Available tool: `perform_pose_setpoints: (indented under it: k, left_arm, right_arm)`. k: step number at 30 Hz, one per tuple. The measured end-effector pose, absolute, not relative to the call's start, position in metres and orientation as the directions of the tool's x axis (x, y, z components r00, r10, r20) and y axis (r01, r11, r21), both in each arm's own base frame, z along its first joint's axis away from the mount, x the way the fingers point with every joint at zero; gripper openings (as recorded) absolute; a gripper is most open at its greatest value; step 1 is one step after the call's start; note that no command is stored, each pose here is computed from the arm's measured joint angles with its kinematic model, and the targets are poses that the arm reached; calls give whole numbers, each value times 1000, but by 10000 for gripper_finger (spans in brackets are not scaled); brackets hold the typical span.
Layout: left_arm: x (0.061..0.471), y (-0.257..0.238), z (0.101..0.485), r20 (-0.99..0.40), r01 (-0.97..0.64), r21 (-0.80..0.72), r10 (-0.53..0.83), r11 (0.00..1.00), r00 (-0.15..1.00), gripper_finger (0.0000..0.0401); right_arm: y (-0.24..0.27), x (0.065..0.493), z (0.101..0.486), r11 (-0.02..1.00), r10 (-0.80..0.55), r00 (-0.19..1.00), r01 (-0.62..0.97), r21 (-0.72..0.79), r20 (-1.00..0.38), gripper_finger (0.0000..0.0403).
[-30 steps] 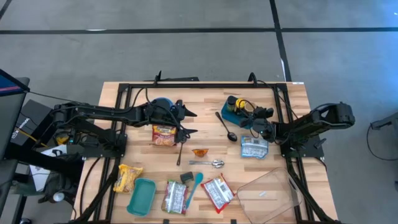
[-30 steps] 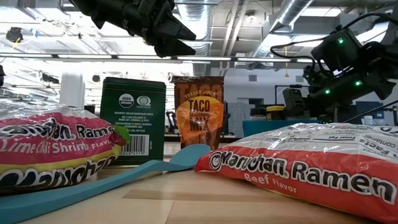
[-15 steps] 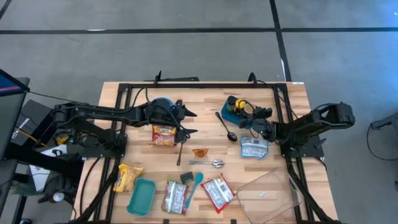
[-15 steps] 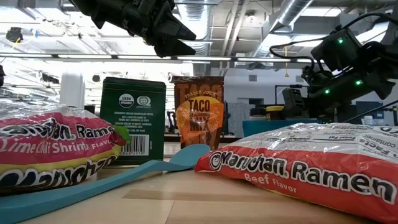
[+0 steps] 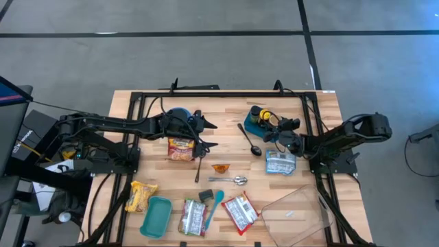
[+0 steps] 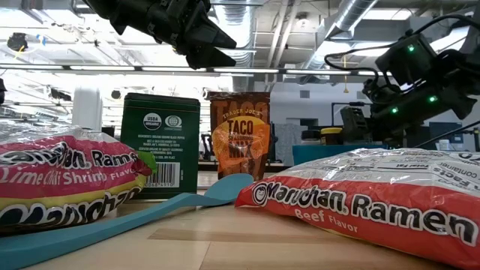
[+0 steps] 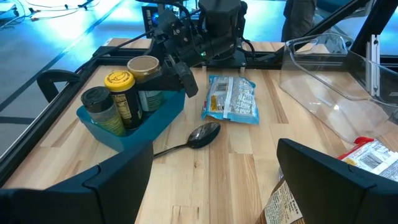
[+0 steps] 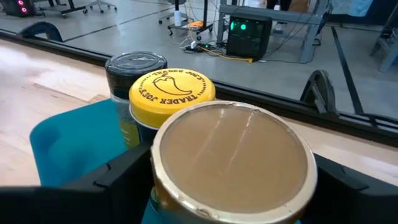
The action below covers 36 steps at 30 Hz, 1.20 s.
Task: Pick & Place Food Item
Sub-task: Put the golden seasoning bottle into the blue bin, then put the orange seasoning bag into the blue bin
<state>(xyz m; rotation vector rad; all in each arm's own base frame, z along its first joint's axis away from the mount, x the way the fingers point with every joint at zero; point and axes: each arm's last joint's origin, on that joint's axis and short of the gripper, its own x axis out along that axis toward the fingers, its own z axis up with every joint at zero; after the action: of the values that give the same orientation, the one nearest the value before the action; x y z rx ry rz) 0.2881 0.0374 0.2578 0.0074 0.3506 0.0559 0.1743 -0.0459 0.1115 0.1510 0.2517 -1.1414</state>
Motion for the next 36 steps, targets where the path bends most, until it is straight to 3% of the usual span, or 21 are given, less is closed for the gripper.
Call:
perform_pose_setpoints:
  k: [10, 23, 29, 36]
  left_arm:
    - [288, 37, 258, -343, -54, 17, 56, 998, 938, 337]
    - [288, 37, 258, -343, -53, 17, 56, 998, 938, 337]
    - [288, 37, 258, -343, -54, 17, 56, 998, 938, 337]
    - [288, 37, 258, -344, -53, 17, 56, 998, 937, 337]
  right_arm:
    - [-46, 173, 124, 418, -877, 417, 907, 48, -240, 311]
    - [-33, 167, 155, 513, -840, 524, 851, 109, -140, 311]
    - [-19, 162, 174, 615, -779, 624, 780, 110, -68, 311]
    - [-1, 158, 189, 809, -586, 810, 585, 63, 1, 311]
